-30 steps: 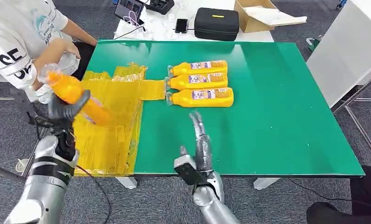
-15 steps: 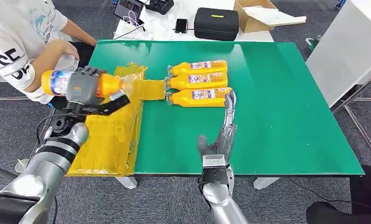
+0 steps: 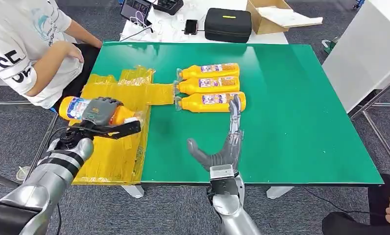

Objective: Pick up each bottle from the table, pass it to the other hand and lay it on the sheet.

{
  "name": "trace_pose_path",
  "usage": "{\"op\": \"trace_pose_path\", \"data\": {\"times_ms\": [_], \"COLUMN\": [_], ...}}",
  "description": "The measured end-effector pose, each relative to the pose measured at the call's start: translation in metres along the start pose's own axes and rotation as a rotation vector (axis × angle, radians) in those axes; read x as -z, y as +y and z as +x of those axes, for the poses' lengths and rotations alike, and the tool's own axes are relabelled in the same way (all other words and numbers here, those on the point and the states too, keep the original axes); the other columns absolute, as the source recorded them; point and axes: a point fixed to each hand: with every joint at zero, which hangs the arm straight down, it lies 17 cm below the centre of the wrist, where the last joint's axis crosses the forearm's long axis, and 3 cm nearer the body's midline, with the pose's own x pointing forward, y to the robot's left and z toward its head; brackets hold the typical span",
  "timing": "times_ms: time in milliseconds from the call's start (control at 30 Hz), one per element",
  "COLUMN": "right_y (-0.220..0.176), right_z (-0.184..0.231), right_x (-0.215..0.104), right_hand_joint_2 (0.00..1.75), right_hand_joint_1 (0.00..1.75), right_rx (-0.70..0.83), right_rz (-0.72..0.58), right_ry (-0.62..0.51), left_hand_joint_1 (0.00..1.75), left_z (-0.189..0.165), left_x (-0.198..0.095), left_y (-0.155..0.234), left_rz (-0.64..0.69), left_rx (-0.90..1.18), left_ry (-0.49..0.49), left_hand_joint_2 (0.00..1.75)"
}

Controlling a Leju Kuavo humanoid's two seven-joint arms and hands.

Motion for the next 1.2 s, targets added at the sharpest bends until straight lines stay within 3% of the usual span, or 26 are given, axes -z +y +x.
{"op": "trace_pose_path", "data": {"times_ms": [367, 633, 867, 900, 933, 967, 1000, 1033, 1067, 1200], "right_y": [0.012, 0.024, 0.029, 0.030, 0.031, 0.032, 0.033, 0.034, 0.035, 0.037], "right_z": [-0.006, -0.014, -0.020, -0.021, -0.022, -0.023, -0.024, -0.025, -0.025, -0.027], "right_x": [-0.006, -0.011, -0.015, -0.016, -0.017, -0.018, -0.018, -0.019, -0.019, -0.019], "right_hand_joint_2": [1.75, 1.75, 1.75, 1.75, 1.75, 1.75, 1.75, 1.75, 1.75, 1.75], "right_hand_joint_1": [0.00, 0.00, 0.00, 0.00, 0.00, 0.00, 0.00, 0.00, 0.00, 0.00], "right_rx": [0.019, 0.035, 0.038, 0.042, 0.049, 0.054, 0.056, 0.058, 0.060, 0.061], "right_rz": [0.046, 0.084, 0.102, 0.104, 0.109, 0.115, 0.118, 0.121, 0.123, 0.129], "right_ry": [0.017, 0.043, 0.062, 0.066, 0.071, 0.074, 0.078, 0.081, 0.082, 0.087], "left_hand_joint_1": [1.75, 1.75, 1.75, 1.62, 1.31, 0.79, 0.05, 0.00, 0.00, 0.00], "left_z": [-0.010, 0.001, 0.003, 0.003, 0.003, 0.003, 0.004, 0.004, 0.004, 0.005], "left_x": [-0.010, -0.024, -0.027, -0.028, -0.028, -0.029, -0.030, -0.031, -0.031, -0.033], "left_y": [-0.022, -0.061, -0.070, -0.071, -0.073, -0.076, -0.079, -0.080, -0.081, -0.084], "left_rz": [-0.084, -0.160, -0.174, -0.177, -0.181, -0.185, -0.189, -0.191, -0.191, -0.204], "left_rx": [-0.104, -0.201, -0.214, -0.212, -0.213, -0.215, -0.219, -0.223, -0.227, -0.270], "left_ry": [0.023, -0.004, -0.004, -0.004, -0.004, -0.003, -0.002, -0.001, 0.000, 0.007], "left_hand_joint_2": [1.75, 1.75, 1.75, 1.75, 1.75, 1.75, 1.75, 1.75, 0.00, 0.00]}}
